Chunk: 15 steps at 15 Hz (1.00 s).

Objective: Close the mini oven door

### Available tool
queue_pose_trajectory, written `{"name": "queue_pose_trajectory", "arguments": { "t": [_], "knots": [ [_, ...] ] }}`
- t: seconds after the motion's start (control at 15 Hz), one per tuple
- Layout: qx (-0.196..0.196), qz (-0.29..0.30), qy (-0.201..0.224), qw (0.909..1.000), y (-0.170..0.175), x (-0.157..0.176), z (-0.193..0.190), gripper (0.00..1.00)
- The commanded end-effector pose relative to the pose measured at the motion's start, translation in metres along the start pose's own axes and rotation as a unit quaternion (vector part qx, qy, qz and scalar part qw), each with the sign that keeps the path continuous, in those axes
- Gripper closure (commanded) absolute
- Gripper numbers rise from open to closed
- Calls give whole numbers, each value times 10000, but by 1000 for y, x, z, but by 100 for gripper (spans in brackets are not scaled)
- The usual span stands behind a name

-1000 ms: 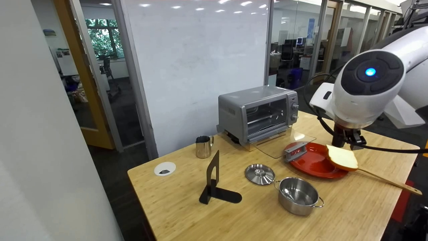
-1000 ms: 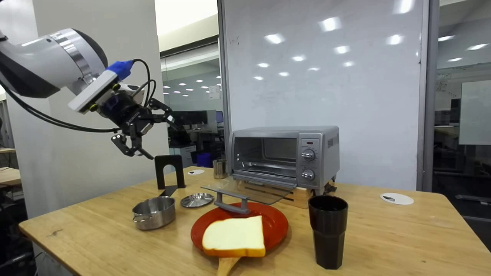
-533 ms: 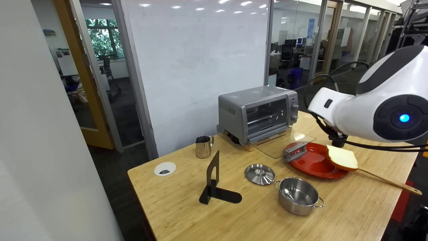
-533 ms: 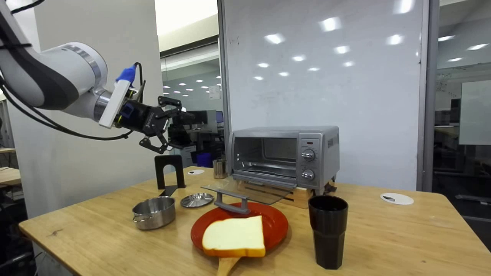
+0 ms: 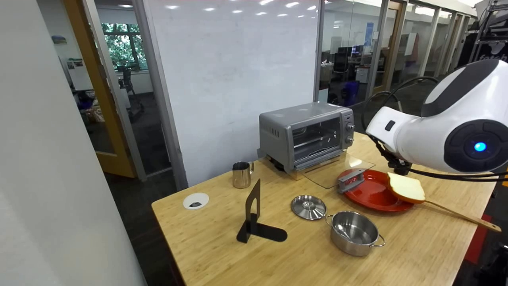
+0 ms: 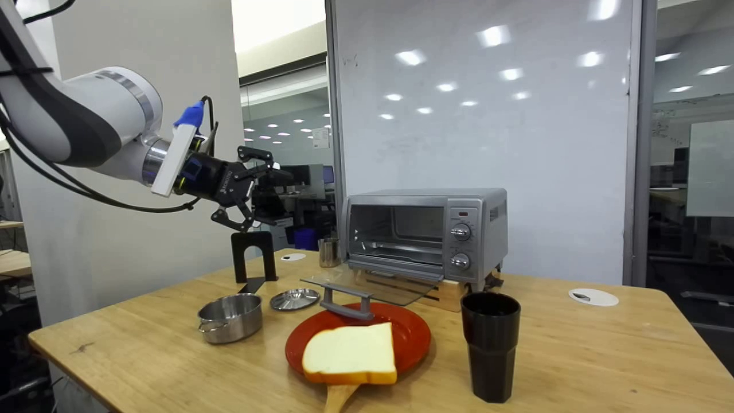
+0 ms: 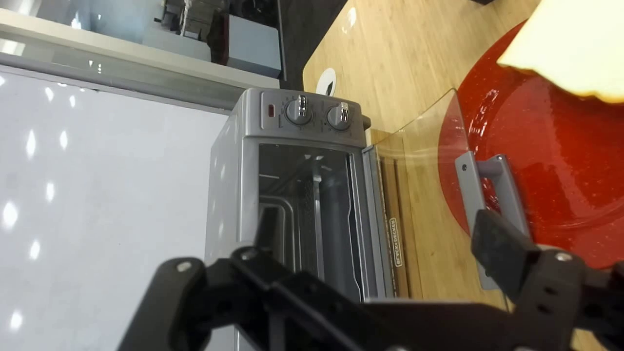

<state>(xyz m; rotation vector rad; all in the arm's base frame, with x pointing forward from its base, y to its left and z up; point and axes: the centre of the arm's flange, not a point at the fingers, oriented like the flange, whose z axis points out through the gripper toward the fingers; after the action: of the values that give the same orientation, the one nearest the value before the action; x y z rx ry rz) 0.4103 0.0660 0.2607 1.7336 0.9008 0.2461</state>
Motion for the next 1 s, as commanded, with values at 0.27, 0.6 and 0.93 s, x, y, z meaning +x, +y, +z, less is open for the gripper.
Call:
{"name": "queue_pose_trajectory", "arguments": {
  "t": [0.27,0.6,0.93],
  "knots": [
    [13,67,178,9998,-19,6,12,0],
    [147,129,448,9988,-56,20,35,0],
    [225,97,831,9962,-77,33,52,0]
  ]
}}
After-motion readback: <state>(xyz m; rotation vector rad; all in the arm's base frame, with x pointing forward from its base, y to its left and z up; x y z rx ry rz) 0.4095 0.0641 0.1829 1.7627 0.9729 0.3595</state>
